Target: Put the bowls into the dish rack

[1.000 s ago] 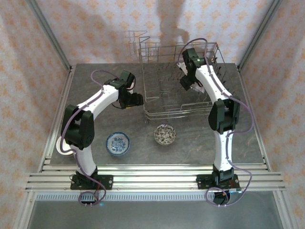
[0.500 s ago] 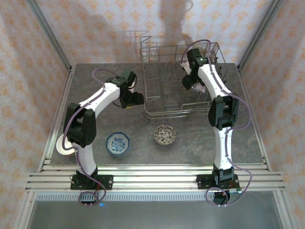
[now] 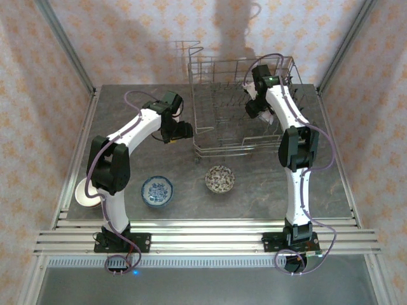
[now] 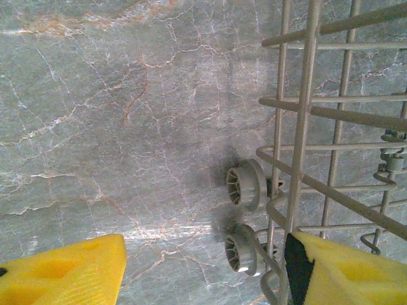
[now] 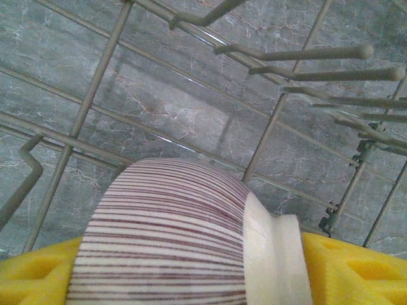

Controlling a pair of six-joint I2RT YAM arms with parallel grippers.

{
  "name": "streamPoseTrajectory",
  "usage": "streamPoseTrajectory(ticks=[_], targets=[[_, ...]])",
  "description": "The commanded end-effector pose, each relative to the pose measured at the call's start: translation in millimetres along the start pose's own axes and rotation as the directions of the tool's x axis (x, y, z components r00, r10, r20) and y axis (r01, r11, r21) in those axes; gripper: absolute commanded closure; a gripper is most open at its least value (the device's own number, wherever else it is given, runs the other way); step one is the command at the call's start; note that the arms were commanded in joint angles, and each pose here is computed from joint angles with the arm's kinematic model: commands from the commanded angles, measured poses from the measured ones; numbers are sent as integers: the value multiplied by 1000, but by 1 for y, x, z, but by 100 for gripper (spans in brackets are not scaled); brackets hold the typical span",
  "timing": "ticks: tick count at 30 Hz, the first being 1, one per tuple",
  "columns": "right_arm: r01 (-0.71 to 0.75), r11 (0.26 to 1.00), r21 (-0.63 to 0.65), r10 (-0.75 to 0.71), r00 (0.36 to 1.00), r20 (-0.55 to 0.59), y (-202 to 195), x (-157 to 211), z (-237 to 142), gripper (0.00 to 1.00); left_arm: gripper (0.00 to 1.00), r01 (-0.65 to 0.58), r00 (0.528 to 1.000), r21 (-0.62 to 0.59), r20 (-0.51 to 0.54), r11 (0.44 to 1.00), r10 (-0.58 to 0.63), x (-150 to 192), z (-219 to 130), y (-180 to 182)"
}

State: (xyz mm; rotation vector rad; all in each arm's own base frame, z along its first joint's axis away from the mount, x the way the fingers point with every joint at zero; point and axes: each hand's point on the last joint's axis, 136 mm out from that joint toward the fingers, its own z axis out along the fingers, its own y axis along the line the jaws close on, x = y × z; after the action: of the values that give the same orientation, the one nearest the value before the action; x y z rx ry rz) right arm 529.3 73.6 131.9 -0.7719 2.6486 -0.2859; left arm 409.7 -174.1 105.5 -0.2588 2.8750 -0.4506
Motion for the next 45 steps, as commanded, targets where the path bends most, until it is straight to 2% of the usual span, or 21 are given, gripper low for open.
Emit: streamPoseTrajectory(ticks=[1, 10, 21, 35, 45], targets=[[-30, 997, 68, 30, 1000, 0, -16, 0, -12, 31, 31, -15, 999, 56, 40, 998, 13, -12, 9, -23], [-82, 992, 92, 85, 996, -23, -23, 8, -20, 38, 31, -23, 999, 63, 28, 998, 21, -11, 12, -24], [-241, 948, 206, 254, 967, -36, -44, 15, -33, 43, 31, -2, 999, 50, 45, 999, 0, -10, 13, -19], [-328, 870, 369, 373, 926, -56, -68, 35, -49, 44, 31, 2, 999, 59, 42, 998, -5, -8, 14, -19], [-427, 819, 384, 463, 887, 0, -88, 40, -59, 44, 31, 0, 999, 63, 54, 998, -3, -10, 10, -21]])
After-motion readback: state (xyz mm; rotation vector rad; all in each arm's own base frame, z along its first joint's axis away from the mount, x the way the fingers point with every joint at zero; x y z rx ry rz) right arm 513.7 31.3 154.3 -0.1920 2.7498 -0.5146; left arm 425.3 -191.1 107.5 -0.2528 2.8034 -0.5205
